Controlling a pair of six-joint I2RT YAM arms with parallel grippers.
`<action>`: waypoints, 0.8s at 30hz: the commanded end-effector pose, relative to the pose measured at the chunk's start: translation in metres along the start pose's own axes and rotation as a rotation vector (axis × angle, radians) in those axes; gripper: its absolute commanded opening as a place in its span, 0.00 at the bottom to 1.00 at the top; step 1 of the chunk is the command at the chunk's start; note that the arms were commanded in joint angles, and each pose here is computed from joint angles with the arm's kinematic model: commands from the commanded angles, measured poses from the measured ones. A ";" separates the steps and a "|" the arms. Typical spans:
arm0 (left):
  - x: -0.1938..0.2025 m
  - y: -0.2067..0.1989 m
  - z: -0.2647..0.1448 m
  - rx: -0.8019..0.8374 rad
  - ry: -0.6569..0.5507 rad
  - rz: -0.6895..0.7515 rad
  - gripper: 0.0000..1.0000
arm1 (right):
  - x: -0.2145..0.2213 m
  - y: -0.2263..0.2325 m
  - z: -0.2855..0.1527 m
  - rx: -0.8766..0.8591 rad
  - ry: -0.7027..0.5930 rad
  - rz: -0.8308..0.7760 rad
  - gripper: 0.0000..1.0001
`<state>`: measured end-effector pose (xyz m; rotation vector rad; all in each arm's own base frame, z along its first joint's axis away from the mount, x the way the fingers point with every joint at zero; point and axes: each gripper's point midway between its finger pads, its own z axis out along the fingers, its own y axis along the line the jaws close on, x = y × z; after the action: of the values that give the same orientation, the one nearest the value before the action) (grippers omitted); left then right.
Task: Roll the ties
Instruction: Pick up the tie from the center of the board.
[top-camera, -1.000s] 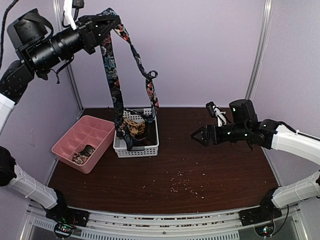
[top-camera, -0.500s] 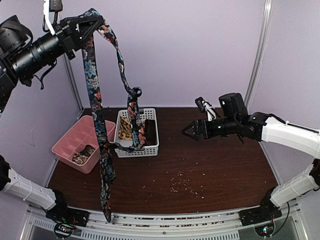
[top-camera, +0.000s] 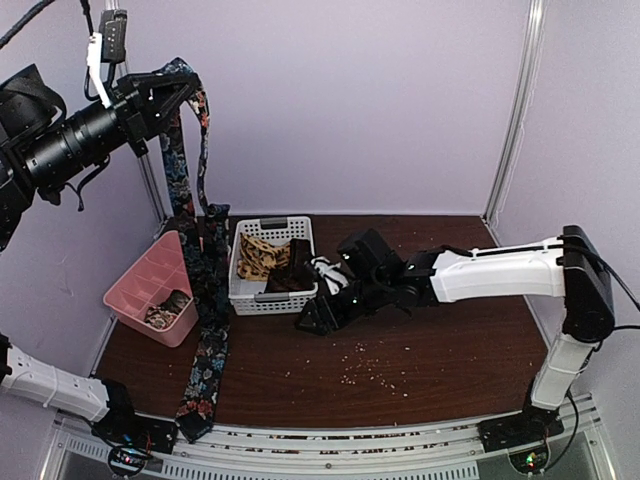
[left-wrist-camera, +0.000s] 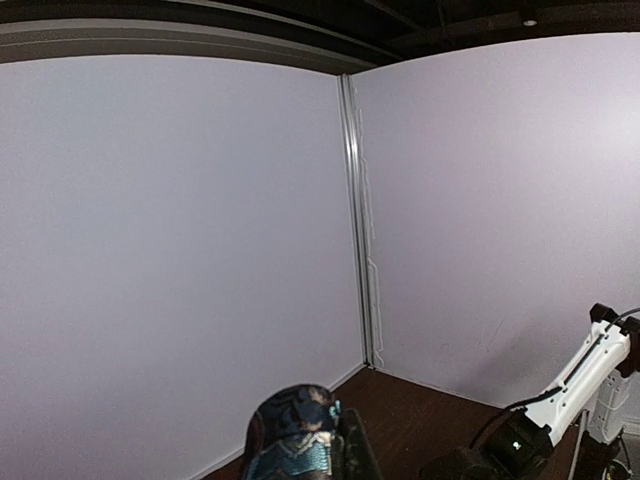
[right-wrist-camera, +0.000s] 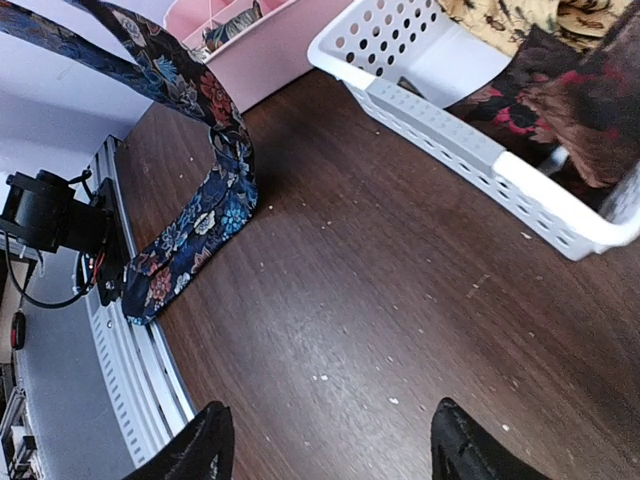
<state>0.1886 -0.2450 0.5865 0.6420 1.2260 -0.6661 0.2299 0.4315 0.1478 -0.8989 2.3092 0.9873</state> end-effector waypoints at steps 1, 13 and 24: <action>-0.009 0.007 0.004 -0.038 -0.041 -0.011 0.00 | -0.016 0.020 0.035 -0.028 -0.017 -0.016 0.64; 0.004 0.006 0.009 -0.033 -0.020 -0.022 0.00 | -0.067 -0.034 0.120 0.170 -0.034 0.014 0.57; 0.015 -0.002 0.023 0.009 0.002 -0.044 0.00 | -0.185 -0.087 0.067 0.133 -0.246 0.098 0.66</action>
<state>0.2040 -0.2610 0.5644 0.6457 1.2919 -0.6661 0.4002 0.5314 0.1327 -0.6431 2.2619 0.8664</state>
